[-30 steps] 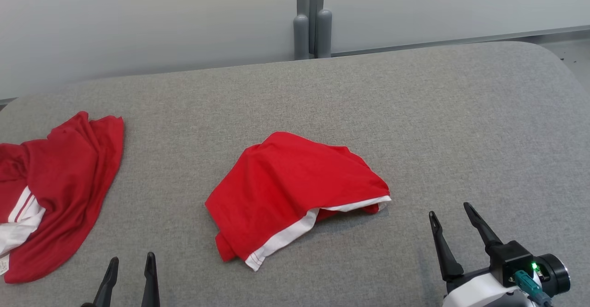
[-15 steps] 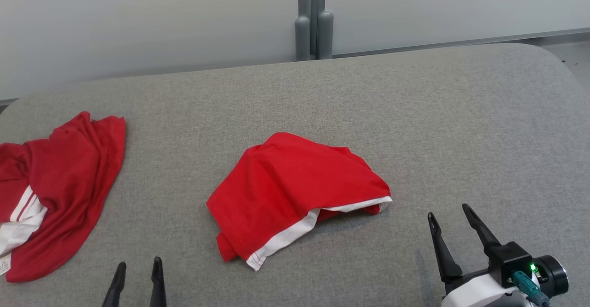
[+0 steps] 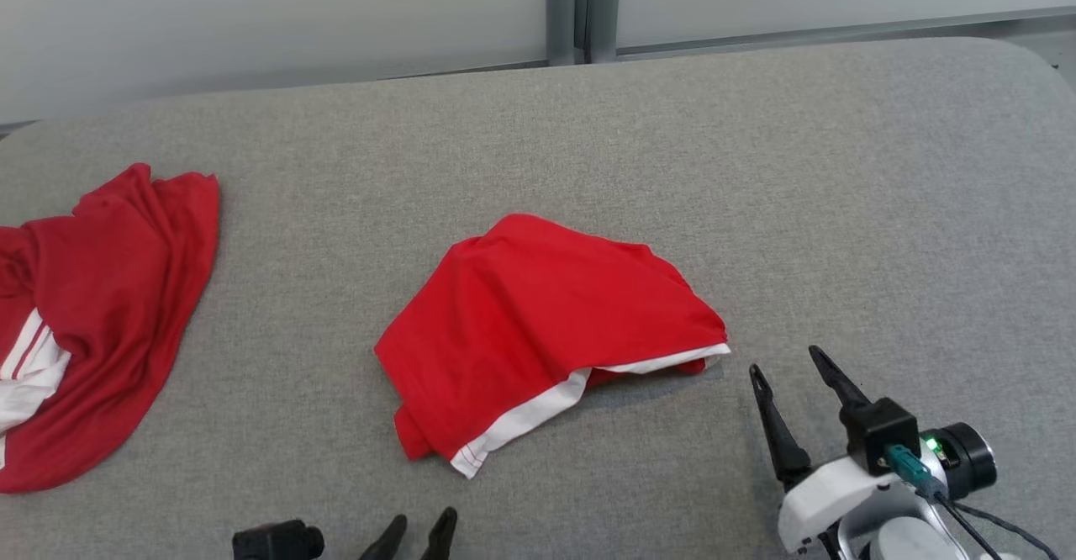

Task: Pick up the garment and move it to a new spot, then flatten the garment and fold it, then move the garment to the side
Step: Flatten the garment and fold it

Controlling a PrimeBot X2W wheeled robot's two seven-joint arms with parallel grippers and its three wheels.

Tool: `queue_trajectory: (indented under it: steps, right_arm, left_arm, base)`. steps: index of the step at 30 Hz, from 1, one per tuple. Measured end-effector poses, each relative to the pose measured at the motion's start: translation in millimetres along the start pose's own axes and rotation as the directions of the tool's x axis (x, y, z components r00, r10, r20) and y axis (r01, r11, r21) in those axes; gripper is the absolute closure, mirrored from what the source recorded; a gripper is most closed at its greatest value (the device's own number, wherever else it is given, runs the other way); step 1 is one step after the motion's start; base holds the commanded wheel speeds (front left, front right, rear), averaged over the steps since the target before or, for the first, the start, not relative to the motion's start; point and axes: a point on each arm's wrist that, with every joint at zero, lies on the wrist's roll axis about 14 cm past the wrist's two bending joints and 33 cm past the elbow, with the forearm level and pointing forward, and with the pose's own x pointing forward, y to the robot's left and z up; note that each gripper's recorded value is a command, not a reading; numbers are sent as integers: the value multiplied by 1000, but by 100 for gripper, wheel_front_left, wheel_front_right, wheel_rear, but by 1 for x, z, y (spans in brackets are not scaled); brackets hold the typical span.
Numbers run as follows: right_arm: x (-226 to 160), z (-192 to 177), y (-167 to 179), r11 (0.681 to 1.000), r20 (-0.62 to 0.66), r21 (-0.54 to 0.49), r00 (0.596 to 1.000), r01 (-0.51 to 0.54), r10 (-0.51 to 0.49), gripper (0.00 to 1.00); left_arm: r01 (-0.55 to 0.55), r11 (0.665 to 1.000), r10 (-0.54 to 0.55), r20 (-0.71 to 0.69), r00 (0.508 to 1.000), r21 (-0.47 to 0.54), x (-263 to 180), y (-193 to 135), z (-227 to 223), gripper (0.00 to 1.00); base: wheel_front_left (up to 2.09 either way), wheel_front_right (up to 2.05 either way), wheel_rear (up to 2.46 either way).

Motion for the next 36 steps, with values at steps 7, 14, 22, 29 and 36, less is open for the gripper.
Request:
queue_trajectory:
  steps: [7,14,22,29,36]
  right_arm:
    - [30,-23,23,995,-114,-6,989,-97,96,0]
    - [42,-42,32,987,-186,-13,970,-160,155,0]
    - [43,-46,47,973,-190,-15,956,-229,222,0]
    - [42,-45,42,971,-188,-41,957,-234,223,0]
    - [46,-36,35,971,-160,-83,964,-226,211,0]
  left_arm:
    - [15,999,-17,-65,998,-37,19,-7,1,0]
    - [28,997,-38,-129,991,-76,29,-13,-11,0]
    - [57,994,-68,-124,990,-90,40,-20,-10,0]
    - [81,991,-94,-127,987,-104,44,-27,-13,0]
    - [85,991,-97,-120,988,-99,48,-29,-12,0]
  base:
    - [0,0,0]
    - [0,0,0]
    - [0,0,0]
    - [0,0,0]
    - [0,0,0]
